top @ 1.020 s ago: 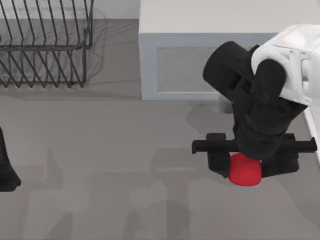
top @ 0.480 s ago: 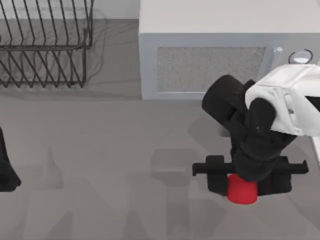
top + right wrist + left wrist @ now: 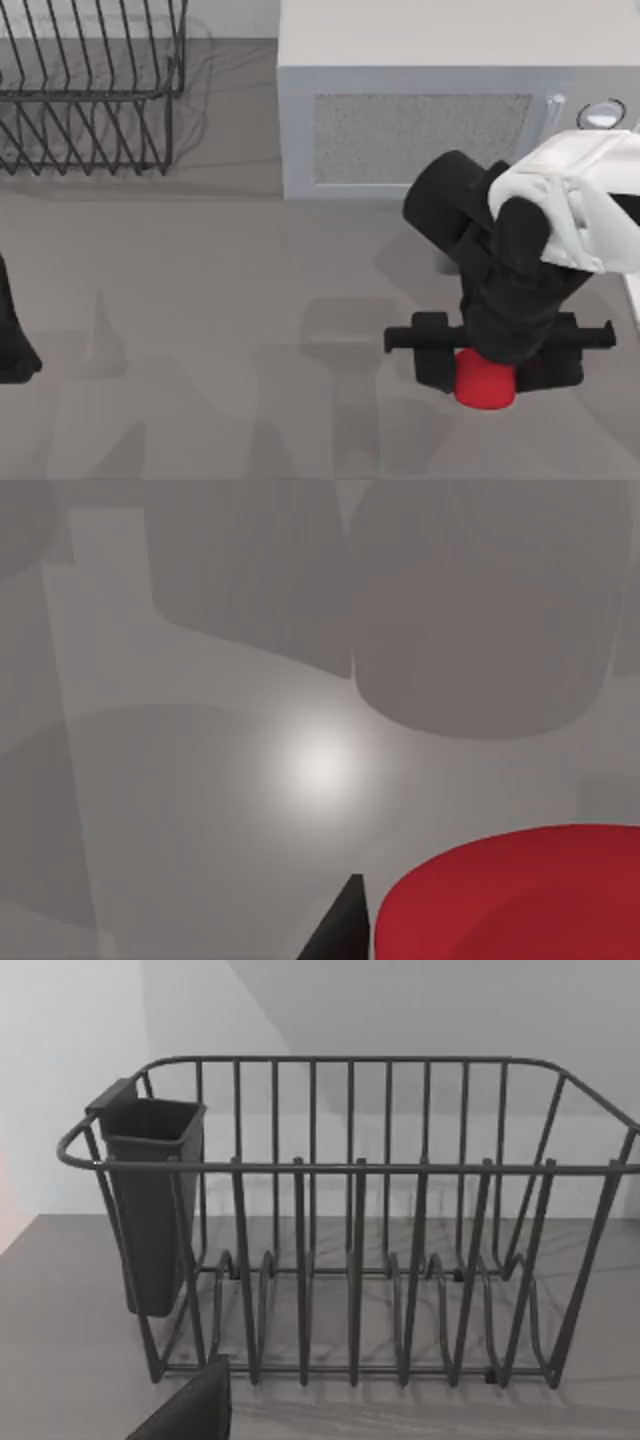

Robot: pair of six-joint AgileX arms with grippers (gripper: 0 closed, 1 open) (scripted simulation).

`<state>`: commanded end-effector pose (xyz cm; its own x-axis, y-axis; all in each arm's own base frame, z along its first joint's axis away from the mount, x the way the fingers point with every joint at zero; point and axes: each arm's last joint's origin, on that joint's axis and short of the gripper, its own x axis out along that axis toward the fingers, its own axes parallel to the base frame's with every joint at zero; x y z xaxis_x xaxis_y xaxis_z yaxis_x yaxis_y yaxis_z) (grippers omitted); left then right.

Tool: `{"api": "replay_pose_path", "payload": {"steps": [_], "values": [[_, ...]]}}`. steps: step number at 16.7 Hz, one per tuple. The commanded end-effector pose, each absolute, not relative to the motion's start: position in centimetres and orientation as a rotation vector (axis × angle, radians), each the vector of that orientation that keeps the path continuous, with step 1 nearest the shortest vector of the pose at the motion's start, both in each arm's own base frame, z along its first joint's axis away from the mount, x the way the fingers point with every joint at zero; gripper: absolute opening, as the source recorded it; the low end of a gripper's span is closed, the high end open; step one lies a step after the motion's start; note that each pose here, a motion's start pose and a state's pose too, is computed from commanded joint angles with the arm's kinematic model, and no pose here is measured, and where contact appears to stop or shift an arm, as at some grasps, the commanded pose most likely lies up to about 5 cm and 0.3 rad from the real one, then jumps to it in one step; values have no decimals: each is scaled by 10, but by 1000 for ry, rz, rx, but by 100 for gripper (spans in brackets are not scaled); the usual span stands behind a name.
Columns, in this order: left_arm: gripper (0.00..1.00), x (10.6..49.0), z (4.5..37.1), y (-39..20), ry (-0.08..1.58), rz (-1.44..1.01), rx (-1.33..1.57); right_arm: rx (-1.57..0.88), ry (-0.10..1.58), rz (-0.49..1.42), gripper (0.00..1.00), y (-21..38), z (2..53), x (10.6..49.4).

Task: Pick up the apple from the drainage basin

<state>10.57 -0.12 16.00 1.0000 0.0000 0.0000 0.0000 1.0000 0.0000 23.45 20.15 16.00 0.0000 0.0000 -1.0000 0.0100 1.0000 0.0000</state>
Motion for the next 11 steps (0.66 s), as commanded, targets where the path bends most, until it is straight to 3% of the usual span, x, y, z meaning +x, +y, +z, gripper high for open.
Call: {"api": "replay_pose_path", "payload": {"steps": [5,11], "values": [[100,106,160,-1,0,0,0,8,1571,-8,98,201,160,234],[100,106,160,-1,0,0,0,8,1571,-8,100,201,160,234]]}}
